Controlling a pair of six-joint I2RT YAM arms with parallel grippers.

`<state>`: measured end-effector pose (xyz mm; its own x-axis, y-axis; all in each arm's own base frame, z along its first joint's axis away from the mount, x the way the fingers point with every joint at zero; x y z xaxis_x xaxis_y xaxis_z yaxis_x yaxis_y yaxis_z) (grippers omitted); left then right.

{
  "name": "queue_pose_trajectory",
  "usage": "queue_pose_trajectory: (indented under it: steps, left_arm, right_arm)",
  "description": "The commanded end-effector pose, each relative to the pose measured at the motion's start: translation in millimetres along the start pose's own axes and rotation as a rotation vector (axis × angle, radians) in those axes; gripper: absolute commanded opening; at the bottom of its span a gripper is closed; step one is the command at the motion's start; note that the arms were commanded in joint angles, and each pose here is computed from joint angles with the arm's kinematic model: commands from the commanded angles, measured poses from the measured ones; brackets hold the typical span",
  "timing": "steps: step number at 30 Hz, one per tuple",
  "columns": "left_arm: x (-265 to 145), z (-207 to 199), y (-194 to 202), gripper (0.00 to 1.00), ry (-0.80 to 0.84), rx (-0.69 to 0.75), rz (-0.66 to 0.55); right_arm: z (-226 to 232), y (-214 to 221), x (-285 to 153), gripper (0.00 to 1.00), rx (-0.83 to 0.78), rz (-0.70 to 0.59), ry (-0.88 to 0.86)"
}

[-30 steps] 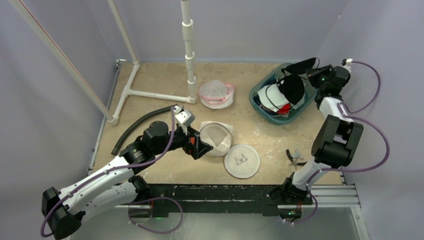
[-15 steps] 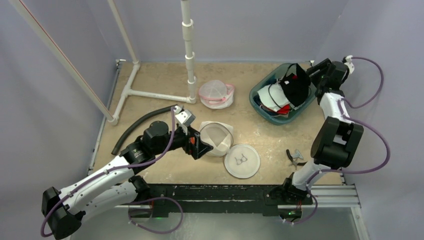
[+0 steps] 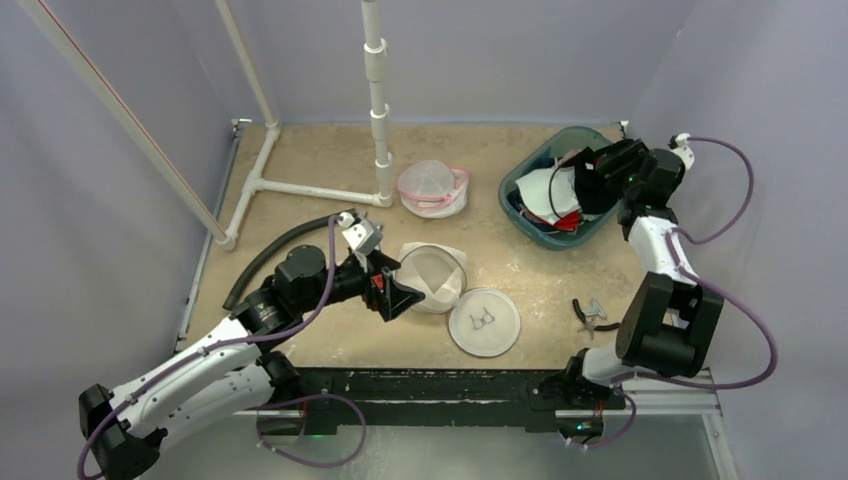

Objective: Unzip the laundry bag and remove the bra
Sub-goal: Adjust the bra in the bin.

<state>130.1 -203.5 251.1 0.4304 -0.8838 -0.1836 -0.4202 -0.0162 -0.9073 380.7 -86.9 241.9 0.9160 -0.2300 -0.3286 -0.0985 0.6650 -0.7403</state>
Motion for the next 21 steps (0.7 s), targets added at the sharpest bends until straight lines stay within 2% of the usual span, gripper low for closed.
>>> queue_pose_trajectory:
  steps: [1, 3, 6, 10, 14, 18, 21]
  left_arm:
    - [-4, -10, -11, 0.97, 0.048, 0.002, -0.049]
    - [-7, -9, -12, 0.96, 0.035, 0.004, -0.058]
    - [-12, -5, -15, 0.97, -0.019, 0.003, -0.090]
    - [-14, 6, -19, 0.97, -0.147, -0.044, -0.125]
    - [-15, 22, -19, 0.99, -0.316, -0.122, -0.138]
    - [-19, 39, -14, 0.99, -0.506, -0.251, -0.180]
    - [-17, 43, -8, 0.99, -0.536, -0.304, -0.179]
  right_arm:
    - [3, 11, 13, 0.65, -0.036, 0.059, -0.089]
    - [19, 24, 11, 0.59, -0.055, 0.097, -0.178]
    - [60, 40, -9, 0.60, -0.136, 0.074, -0.285]
    - [109, 52, -56, 0.62, -0.177, 0.028, -0.441]
    - [138, 57, -117, 0.64, -0.216, -0.004, -0.636]
    - [150, 87, -166, 0.64, -0.243, 0.088, -0.789]
    - [142, 132, -195, 0.64, -0.277, 0.188, -0.858]
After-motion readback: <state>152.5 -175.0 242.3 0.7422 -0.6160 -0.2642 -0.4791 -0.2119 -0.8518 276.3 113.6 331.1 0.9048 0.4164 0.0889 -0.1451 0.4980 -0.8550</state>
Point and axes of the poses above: each gripper's point midway between its finger pads, its own x axis out along the fingers, its own z axis along the line the jaws close on, y = z × x, the point moved 7 cm from there along -x, back along the fingers
